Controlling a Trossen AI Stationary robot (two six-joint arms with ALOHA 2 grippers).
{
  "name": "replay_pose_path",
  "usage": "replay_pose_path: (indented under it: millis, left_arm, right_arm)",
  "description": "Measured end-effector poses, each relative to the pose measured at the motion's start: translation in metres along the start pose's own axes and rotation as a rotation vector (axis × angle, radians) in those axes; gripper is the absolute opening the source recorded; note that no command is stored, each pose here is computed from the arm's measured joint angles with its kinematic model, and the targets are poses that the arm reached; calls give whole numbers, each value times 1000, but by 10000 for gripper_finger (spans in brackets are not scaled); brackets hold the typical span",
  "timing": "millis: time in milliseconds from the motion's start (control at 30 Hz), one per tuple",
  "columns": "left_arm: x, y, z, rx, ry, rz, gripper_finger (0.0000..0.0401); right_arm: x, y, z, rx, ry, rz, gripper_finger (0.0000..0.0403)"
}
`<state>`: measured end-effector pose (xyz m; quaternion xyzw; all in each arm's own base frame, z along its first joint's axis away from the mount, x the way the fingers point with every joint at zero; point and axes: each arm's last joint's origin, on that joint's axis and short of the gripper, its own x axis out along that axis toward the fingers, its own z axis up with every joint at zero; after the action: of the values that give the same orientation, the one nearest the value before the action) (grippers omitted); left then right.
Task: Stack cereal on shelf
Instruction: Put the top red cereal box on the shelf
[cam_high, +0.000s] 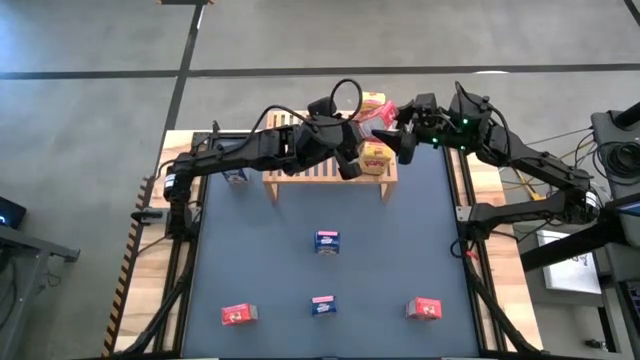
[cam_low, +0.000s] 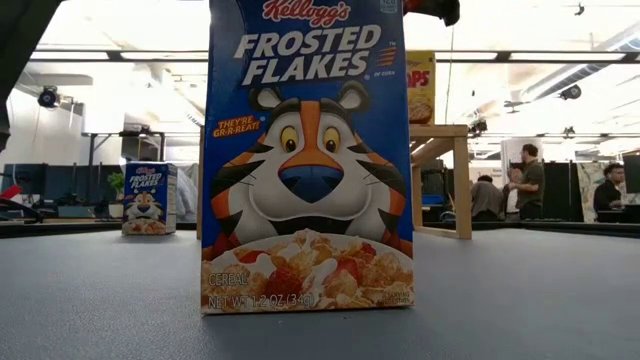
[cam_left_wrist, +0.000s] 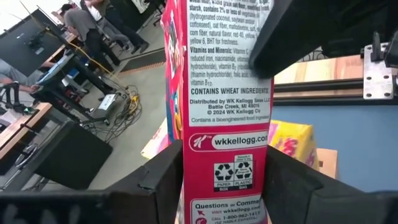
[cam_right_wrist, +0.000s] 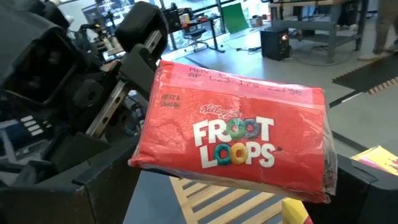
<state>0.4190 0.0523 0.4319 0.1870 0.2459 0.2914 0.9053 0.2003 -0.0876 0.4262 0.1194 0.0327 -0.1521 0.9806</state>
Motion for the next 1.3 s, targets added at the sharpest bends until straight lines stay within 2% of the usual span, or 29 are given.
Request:
replay_pose_path:
  millis: [300, 567, 700, 867, 1033, 1167, 1300]
  left_arm:
    - [4, 7, -7, 9, 56, 8, 170]
    - [4, 25, -15, -19, 106, 13, 170]
    - [2, 39, -17, -39, 92, -83, 170]
    - [8, 69, -28, -101, 60, -245, 170]
    - [16, 93, -46, -157, 31, -310, 166]
    - [24, 105, -68, -188, -80, -428, 165]
    - [24, 120, -100, -256, -253, -521, 165]
  right_arm:
    - [-15, 6, 12, -10, -10, 28, 366]
    - [-39, 10, 19, -8, 9, 28, 366]
    - [-49, 12, 18, -6, 20, 25, 366]
    - [-62, 13, 17, -3, 33, 19, 366]
    - [-71, 14, 14, 0, 57, 13, 366]
    - [-72, 13, 12, 2, 69, 11, 366]
    - [-70, 12, 8, 4, 89, 7, 366]
